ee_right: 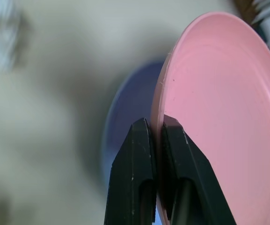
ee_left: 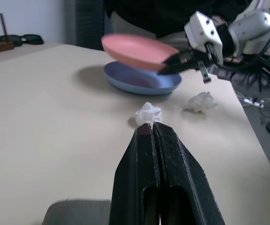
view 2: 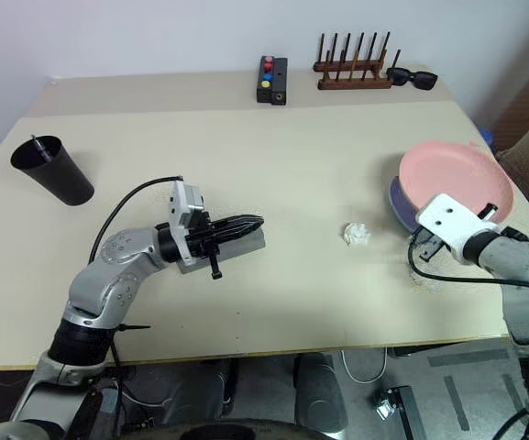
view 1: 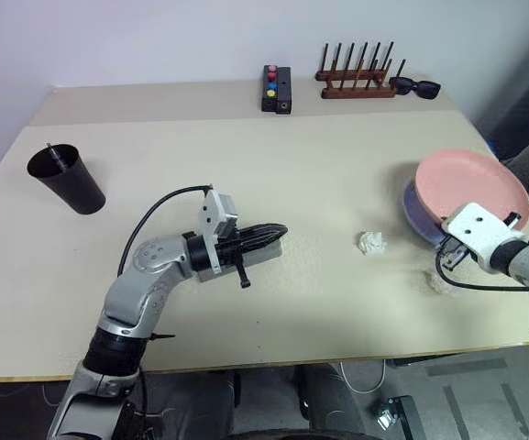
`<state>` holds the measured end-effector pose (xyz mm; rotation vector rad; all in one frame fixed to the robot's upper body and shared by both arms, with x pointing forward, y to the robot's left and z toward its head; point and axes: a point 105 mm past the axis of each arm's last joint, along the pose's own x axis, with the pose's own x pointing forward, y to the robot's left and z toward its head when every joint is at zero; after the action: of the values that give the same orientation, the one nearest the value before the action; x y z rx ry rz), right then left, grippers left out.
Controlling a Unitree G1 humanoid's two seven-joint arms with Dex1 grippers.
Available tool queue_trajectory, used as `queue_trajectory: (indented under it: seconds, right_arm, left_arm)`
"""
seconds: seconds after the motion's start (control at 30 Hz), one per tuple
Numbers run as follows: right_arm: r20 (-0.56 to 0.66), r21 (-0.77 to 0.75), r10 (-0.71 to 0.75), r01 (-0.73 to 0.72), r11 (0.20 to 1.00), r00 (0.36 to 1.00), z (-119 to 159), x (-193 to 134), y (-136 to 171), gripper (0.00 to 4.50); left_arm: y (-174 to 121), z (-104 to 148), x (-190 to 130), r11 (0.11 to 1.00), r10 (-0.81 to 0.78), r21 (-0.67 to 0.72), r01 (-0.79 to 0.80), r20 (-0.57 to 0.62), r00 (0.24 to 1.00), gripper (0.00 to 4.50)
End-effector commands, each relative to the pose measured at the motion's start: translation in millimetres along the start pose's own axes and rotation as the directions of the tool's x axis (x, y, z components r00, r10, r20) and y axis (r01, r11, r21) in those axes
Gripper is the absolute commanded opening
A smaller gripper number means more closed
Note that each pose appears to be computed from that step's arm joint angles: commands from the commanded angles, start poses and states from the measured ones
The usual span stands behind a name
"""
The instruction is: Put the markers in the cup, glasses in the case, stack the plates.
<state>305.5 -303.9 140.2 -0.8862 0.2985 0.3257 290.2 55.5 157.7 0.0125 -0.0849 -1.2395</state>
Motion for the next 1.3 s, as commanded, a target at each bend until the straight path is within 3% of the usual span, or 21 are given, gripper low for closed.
queue_trajectory:
  seconds: [0.03, 0.23, 0.37, 0.5, 0.67, 0.93, 1.03, 1.2, 1.3]
  right_arm:
    - [0.036, 0.000, -0.055, 0.055, 0.998, 0.998, 10.2, -6.1, -14.5, 0.72]
    - [0.085, -0.025, -0.091, 0.093, 0.995, 0.992, 22.0, -5.2, -21.5, 3.51]
    - [0.205, 0.048, -0.039, 0.030, 0.998, 0.978, 43.2, -8.9, -11.7, 3.51]
    - [0.355, 0.195, 0.103, -0.181, 0.964, 0.929, 73.1, -10.4, 29.4, 3.51]
    - [0.338, 0.235, 0.195, -0.283, 0.930, 0.921, 69.4, 4.1, 68.4, 3.51]
    - [0.246, 0.273, 0.159, -0.226, 0.935, 0.956, 47.7, 30.1, 75.5, 3.51]
    - [0.230, 0.266, 0.150, -0.211, 0.941, 0.962, 42.2, 31.9, 72.8, 2.64]
    - [0.235, 0.253, 0.120, -0.180, 0.951, 0.965, 43.5, 30.5, 62.9, 0.07]
    - [0.260, 0.235, 0.061, -0.124, 0.964, 0.964, 51.7, 27.5, 48.3, 0.02]
  left_arm:
    - [-1.0, 7.6, -0.8, 0.999, -0.008, 0.035, 0.007, 0.025, 1.000, 0.00]
    - [0.6, 7.3, -2.9, 1.000, 0.004, 0.029, -0.005, 0.023, 1.000, 0.00]
    - [1.3, 7.6, -0.9, 1.000, 0.002, 0.026, -0.002, 0.025, 1.000, 0.00]
    - [1.8, 7.9, 1.8, 1.000, -0.010, 0.027, 0.010, 0.027, 1.000, 0.00]
    - [1.2, 7.6, 2.9, 1.000, -0.019, 0.023, 0.019, 0.028, 0.999, 0.00]
    - [-0.4, 7.2, -0.1, 1.000, -0.010, 0.019, 0.009, 0.030, 1.000, 0.00]
    - [-1.4, 7.0, -1.5, 1.000, -0.001, 0.015, 0.000, 0.033, 0.999, 0.00]
    - [-4.4, 6.0, -0.9, 1.000, 0.004, 0.002, -0.004, 0.040, 0.999, 0.00]
    - [-4.9, 5.4, -0.3, 1.000, 0.007, -0.004, -0.006, 0.045, 0.999, 0.00]
